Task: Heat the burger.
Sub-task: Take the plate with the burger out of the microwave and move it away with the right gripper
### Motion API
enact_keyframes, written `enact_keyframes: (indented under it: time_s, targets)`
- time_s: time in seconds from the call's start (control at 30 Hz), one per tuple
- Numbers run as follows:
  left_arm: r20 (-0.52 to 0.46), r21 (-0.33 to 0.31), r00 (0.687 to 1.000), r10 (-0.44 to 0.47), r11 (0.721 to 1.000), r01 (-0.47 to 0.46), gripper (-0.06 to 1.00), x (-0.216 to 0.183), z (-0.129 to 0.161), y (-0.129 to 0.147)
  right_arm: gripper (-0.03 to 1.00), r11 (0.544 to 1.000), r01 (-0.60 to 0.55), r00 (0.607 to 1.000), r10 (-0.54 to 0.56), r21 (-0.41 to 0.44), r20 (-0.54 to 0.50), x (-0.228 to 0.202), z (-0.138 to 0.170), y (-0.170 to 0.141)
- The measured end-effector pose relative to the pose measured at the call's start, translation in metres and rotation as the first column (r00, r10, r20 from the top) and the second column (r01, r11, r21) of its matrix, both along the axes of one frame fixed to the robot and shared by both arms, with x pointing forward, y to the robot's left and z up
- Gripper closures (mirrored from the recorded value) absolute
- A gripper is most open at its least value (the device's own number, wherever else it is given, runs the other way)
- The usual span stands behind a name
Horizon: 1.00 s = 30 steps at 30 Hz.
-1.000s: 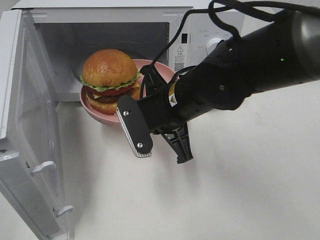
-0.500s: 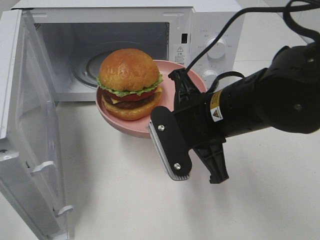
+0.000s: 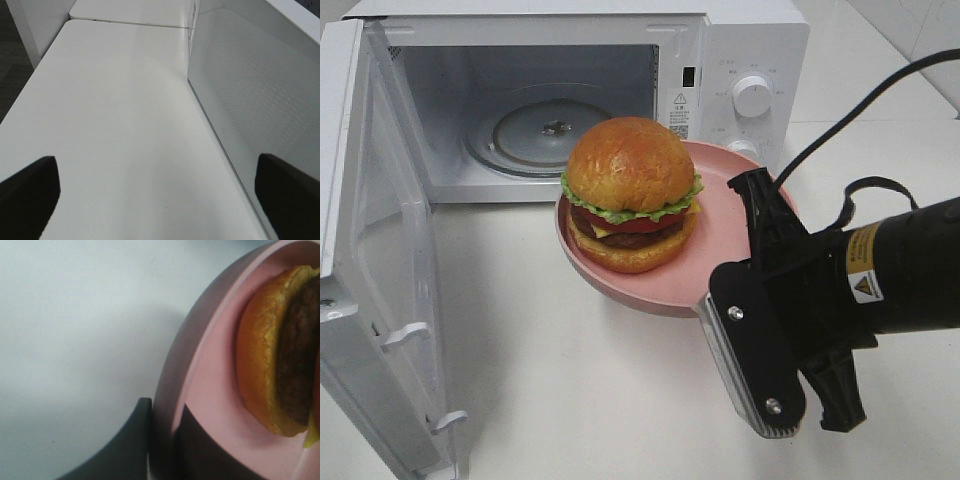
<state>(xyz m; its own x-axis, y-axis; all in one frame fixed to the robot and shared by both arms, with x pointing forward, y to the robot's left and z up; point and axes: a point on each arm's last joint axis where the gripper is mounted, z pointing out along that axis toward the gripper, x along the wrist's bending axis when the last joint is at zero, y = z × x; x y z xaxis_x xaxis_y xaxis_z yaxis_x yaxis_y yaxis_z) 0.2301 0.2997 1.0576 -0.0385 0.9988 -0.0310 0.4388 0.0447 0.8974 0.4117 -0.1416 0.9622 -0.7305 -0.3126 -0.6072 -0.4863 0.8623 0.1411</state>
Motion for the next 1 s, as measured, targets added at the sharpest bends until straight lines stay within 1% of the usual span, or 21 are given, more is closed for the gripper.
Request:
enact_keyframes:
  time_s: [0.2,0.27,0.4,0.43,0.47,0.5,0.57,0.63,0.73,0.77,0.8,0.83,0.9,0.93,0.97,1.0]
  targets:
    - [0.000,0.000,1.000,0.000,1.000,0.000,-0.03,0.000,0.000,0.000,0.88,1.000,0.005,1.000,-0.005,-0.007,0.001,-0.013,0.002,-0.013]
    - [0.000,0.000,1.000,0.000,1.000,0.000,-0.03,0.000,0.000,0.000,0.88,1.000,0.020,1.000,-0.020,-0.013,0.001,-0.021,0.003,-0.022]
    - [0.000,0.000,1.000,0.000,1.000,0.000,-0.03,0.000,0.000,0.000,0.88,0.999,0.041,0.999,-0.041,-0.027,0.001,-0.027,0.005,-0.030]
    - [0.000,0.000,1.000,0.000,1.000,0.000,-0.03,0.000,0.000,0.000,0.88,0.997,0.067,0.998,-0.067,-0.037,-0.002,-0.030,0.006,-0.035]
    - [0.000,0.000,1.000,0.000,1.000,0.000,-0.03,0.000,0.000,0.000,0.88,0.997,0.067,0.998,-0.067,-0.037,-0.002,-0.030,0.006,-0.035]
    - [0.000,0.000,1.000,0.000,1.000,0.000,-0.03,0.000,0.000,0.000,0.88,0.994,0.101,0.995,-0.101,-0.035,-0.005,-0.032,0.008,-0.040]
    - [0.000,0.000,1.000,0.000,1.000,0.000,-0.03,0.000,0.000,0.000,0.88,0.993,0.115,0.993,-0.115,-0.034,-0.004,-0.034,0.009,-0.042]
    - [0.000,0.000,1.000,0.000,1.000,0.000,-0.03,0.000,0.000,0.000,0.88,0.982,0.187,0.982,-0.187,-0.029,0.005,-0.037,0.016,-0.051]
    - [0.000,0.000,1.000,0.000,1.000,0.000,-0.03,0.000,0.000,0.000,0.88,0.979,0.201,0.980,-0.201,-0.030,0.010,-0.038,0.017,-0.053]
    - [0.000,0.000,1.000,0.000,1.000,0.000,-0.03,0.000,0.000,0.000,0.88,0.970,0.239,0.971,-0.238,-0.039,0.019,-0.039,0.020,-0.058]
    - [0.000,0.000,1.000,0.000,1.000,0.000,-0.03,0.000,0.000,0.000,0.88,0.970,0.239,0.971,-0.238,-0.039,0.019,-0.039,0.020,-0.058]
    - [0.000,0.000,1.000,0.000,1.000,0.000,-0.03,0.000,0.000,0.000,0.88,0.958,0.284,0.959,-0.284,-0.038,0.023,-0.040,0.022,-0.063]
    - [0.000,0.000,1.000,0.000,1.000,0.000,-0.03,0.000,0.000,0.000,0.88,0.952,0.302,0.953,-0.301,-0.044,0.027,-0.041,0.023,-0.066]
    - [0.000,0.000,1.000,0.000,1.000,0.000,-0.03,0.000,0.000,0.000,0.88,0.937,0.347,0.938,-0.346,-0.043,0.033,-0.042,0.024,-0.070]
    - [0.000,0.000,1.000,0.000,1.000,0.000,-0.03,0.000,0.000,0.000,0.88,0.937,0.347,0.938,-0.346,-0.043,0.033,-0.042,0.024,-0.070]
    - [0.000,0.000,1.000,0.000,1.000,0.000,-0.03,0.000,0.000,0.000,0.88,0.921,0.386,0.922,-0.385,-0.041,0.031,-0.042,0.024,-0.073]
